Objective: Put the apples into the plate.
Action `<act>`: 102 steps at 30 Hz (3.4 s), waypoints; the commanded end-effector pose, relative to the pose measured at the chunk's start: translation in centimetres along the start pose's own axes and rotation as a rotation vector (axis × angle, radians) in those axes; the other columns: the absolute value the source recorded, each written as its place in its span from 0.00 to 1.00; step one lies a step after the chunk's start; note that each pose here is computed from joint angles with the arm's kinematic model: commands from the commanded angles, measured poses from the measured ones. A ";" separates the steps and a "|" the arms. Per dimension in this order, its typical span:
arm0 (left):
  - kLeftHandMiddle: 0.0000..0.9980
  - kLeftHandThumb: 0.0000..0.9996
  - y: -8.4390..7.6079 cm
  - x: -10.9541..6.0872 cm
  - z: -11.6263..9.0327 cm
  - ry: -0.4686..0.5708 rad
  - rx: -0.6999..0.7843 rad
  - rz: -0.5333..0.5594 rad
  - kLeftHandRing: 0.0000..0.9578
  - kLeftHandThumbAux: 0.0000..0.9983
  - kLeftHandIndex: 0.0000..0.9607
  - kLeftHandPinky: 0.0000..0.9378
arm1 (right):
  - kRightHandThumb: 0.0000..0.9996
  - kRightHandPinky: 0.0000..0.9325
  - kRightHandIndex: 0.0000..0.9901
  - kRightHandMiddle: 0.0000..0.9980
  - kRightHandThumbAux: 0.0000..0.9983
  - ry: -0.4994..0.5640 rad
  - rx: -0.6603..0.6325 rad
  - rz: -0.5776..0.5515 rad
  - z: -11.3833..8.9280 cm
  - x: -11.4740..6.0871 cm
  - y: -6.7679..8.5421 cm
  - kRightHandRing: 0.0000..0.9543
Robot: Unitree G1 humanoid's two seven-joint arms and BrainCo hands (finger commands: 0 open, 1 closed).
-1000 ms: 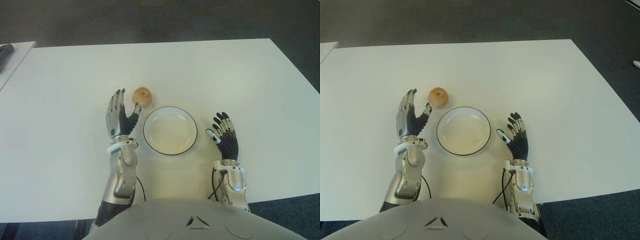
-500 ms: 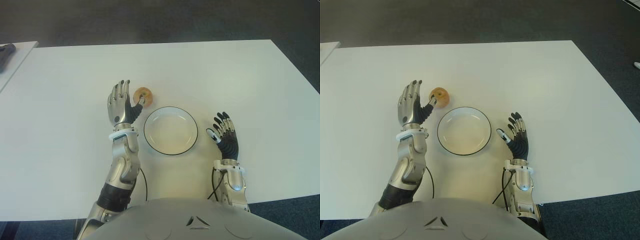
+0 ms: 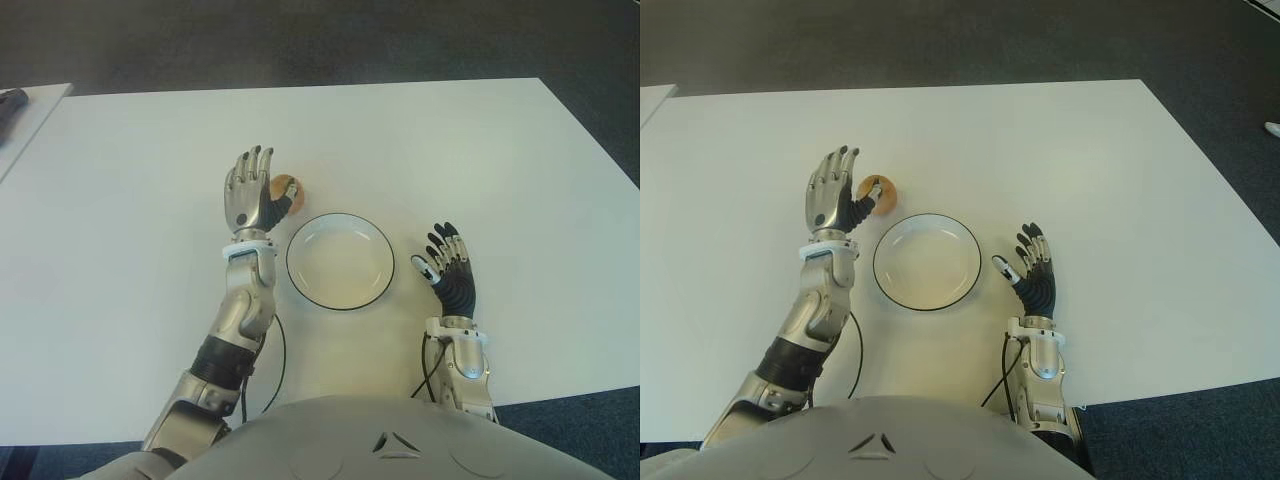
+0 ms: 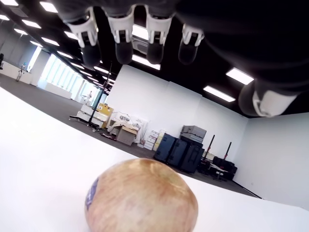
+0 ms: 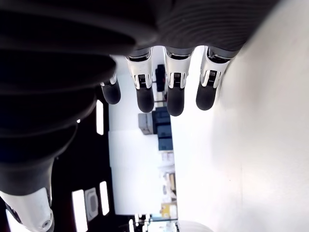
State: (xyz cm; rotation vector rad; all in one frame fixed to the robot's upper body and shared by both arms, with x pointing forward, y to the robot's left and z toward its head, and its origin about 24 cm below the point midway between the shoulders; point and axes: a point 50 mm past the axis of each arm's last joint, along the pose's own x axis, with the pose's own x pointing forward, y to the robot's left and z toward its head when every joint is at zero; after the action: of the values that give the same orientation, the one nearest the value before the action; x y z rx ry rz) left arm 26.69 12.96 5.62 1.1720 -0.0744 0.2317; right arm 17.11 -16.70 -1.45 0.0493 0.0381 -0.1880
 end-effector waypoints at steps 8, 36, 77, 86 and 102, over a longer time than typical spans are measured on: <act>0.04 0.27 -1.7 1.3 0.4 -0.075 -0.004 -0.080 0.03 0.30 0.09 0.11 | 0.23 0.16 0.07 0.11 0.69 0.234 -0.012 -0.019 -3.9 -2.1 0.0 0.11; 0.03 0.27 -5.1 1.6 0.1 -0.158 0.018 -0.226 0.02 0.30 0.08 0.11 | 0.22 0.16 0.07 0.11 0.70 0.248 -0.026 -0.023 -3.9 -2.5 0.2 0.11; 0.02 0.29 -6.0 1.7 -1.6 -0.153 0.156 -0.203 0.01 0.31 0.09 0.10 | 0.21 0.14 0.07 0.11 0.69 0.248 -0.037 -0.024 -4.0 -2.6 -0.4 0.10; 0.01 0.29 -5.8 2.0 -1.6 -0.150 0.169 -0.174 0.00 0.31 0.10 0.08 | 0.22 0.17 0.07 0.11 0.69 0.247 -0.031 -0.031 -4.0 -2.5 -0.5 0.11; 0.03 0.28 -5.5 2.9 -2.1 -0.158 0.260 -0.157 0.02 0.32 0.10 0.09 | 0.23 0.18 0.07 0.13 0.69 0.244 -0.020 -0.037 -4.0 -2.5 -0.7 0.13</act>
State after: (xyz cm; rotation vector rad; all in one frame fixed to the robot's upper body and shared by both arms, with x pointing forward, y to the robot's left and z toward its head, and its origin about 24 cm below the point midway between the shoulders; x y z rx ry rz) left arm 30.43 12.79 0.72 1.3988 -0.1027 0.0061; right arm 17.23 -16.69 -1.46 0.0325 0.0381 -0.1948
